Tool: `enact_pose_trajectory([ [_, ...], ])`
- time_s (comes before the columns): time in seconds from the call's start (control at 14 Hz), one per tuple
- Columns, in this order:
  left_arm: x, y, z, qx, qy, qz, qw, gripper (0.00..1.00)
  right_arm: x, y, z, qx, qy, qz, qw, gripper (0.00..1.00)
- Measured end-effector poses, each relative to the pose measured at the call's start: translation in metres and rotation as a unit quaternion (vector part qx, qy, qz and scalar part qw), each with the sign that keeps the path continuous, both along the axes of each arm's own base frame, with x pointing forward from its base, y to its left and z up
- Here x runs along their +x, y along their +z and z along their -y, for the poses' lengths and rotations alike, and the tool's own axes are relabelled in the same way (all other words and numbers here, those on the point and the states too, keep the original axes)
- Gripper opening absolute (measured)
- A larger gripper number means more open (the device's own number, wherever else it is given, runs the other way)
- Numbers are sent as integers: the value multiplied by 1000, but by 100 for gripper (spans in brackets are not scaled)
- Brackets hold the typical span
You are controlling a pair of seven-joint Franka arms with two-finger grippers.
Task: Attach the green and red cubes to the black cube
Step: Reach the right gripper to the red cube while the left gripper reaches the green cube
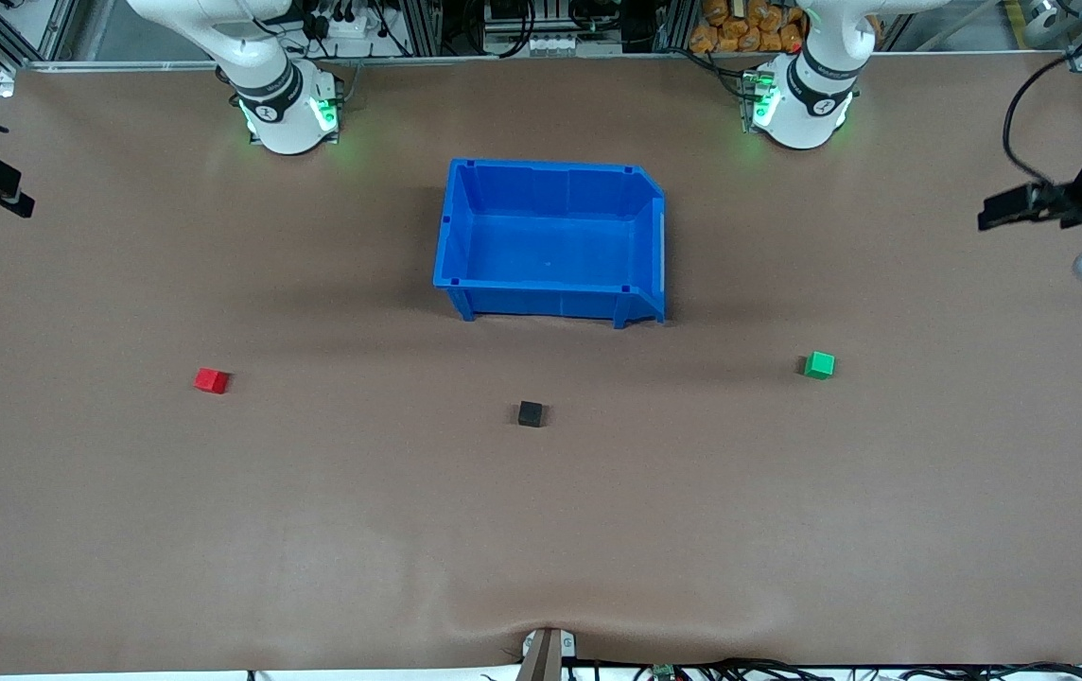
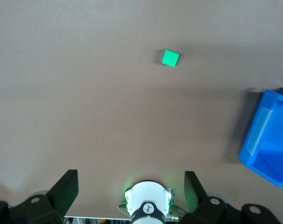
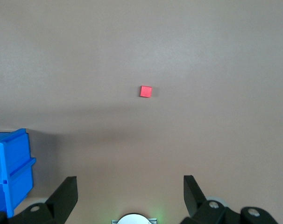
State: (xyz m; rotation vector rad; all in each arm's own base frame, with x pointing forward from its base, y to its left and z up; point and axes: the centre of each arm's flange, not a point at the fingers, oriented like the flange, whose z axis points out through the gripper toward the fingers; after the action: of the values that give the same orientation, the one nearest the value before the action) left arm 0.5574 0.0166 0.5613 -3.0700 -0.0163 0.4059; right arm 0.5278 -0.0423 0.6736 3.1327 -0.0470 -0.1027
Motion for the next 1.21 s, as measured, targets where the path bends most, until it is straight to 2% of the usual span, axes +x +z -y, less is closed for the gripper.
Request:
enact_pose_trajectory([
  [0.21, 25, -42, 9, 0, -7, 0, 1000, 100, 16, -21, 2, -4, -2, -10, 1000, 100],
  [0.43, 41, -86, 14, -1, -14, 30, 999, 100, 56, -76, 7, -10, -6, -23, 1000, 100],
  [0.5, 43, -103, 15, -1, -16, 40, 999, 100, 68, -102, 14, -11, -11, -38, 999, 100],
  [0.64, 43, -135, 19, -3, -21, 54, 998, 100, 90, -169, 33, -11, -26, -82, 996, 100],
  [0.79, 43, -158, 21, -4, -24, 55, 998, 100, 109, -250, 52, 2, -44, -124, 991, 100],
  [1.0, 52, -187, 21, -5, -26, 64, 998, 100, 127, -363, 69, 54, -82, -150, 984, 100],
  [1.14, 58, -213, 23, -6, -28, 69, 997, 100, 128, -417, 71, 63, -91, -172, 979, 100],
  [1.21, 59, -227, 25, -7, -30, 68, 997, 100, 128, -437, 71, 62, -91, -175, 978, 100],
])
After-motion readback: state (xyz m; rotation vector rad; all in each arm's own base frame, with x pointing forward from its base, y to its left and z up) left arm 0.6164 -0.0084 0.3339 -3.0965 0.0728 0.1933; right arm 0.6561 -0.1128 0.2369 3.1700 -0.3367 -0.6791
